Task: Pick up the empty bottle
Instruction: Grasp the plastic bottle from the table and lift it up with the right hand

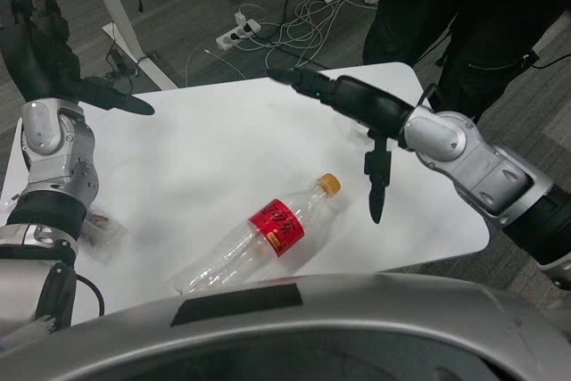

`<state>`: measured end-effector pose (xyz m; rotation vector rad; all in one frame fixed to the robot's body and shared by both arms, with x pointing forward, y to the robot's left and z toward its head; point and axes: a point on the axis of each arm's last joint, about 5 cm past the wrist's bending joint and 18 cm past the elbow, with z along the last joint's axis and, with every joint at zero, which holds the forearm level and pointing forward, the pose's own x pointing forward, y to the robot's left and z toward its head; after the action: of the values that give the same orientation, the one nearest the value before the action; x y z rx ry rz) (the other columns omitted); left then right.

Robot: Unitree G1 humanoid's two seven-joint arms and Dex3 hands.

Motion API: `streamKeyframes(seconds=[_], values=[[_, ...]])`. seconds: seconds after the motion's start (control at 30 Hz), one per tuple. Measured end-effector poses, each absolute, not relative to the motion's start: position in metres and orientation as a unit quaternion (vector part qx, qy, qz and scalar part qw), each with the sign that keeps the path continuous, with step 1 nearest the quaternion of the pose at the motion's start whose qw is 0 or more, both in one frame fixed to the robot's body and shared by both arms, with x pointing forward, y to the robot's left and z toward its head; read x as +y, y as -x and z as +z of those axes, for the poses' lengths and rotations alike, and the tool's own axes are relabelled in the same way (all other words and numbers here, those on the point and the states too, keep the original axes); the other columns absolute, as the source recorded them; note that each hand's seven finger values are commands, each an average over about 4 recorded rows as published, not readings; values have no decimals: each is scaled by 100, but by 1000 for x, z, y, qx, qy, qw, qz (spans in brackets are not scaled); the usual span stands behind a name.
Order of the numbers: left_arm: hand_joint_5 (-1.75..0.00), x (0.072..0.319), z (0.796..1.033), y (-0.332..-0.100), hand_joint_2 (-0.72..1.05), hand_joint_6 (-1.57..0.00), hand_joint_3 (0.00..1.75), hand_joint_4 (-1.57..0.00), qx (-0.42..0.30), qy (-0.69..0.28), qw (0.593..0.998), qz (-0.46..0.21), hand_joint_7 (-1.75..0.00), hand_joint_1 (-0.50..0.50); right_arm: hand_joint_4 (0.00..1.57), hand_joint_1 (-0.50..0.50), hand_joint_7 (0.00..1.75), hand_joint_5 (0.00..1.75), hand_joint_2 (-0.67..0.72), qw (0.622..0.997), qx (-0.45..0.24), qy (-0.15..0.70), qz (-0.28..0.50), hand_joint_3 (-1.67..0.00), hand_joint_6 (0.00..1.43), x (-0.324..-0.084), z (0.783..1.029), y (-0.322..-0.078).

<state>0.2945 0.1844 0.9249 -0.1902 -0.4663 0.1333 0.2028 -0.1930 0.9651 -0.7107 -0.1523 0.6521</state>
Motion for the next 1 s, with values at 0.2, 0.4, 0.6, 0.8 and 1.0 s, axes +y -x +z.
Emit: streamKeyframes(seconds=[0.2, 0.4, 0.6, 0.8, 1.0], values=[[0, 188, 924, -295, -72, 0, 0, 0, -222, 89, 969, 69, 0, -50, 0, -38, 0, 0, 28, 850, -51, 392, 347, -4, 0, -187, 957, -199], [0, 190, 924, -295, -72, 0, 0, 0, -214, 86, 971, 69, 0, -50, 0, -38, 0, 0, 25, 803, -45, 465, 371, -4, 0, -183, 953, -197], [0, 190, 920, -296, -72, 0, 0, 0, -199, 81, 974, 70, 0, -50, 0, -33, 0, 0, 12, 771, -78, 499, 387, -8, 0, -179, 952, -194], [0, 186, 921, -300, -72, 0, 0, 0, -188, 73, 978, 59, 0, -50, 0, -33, 0, 0, 3, 738, -138, 522, 405, -16, 0, -177, 951, -191], [0, 181, 923, -303, -72, 0, 0, 0, -177, 65, 981, 42, 0, -50, 0, -26, 0, 0, -8, 723, -180, 510, 429, -22, 0, -176, 941, -184]])
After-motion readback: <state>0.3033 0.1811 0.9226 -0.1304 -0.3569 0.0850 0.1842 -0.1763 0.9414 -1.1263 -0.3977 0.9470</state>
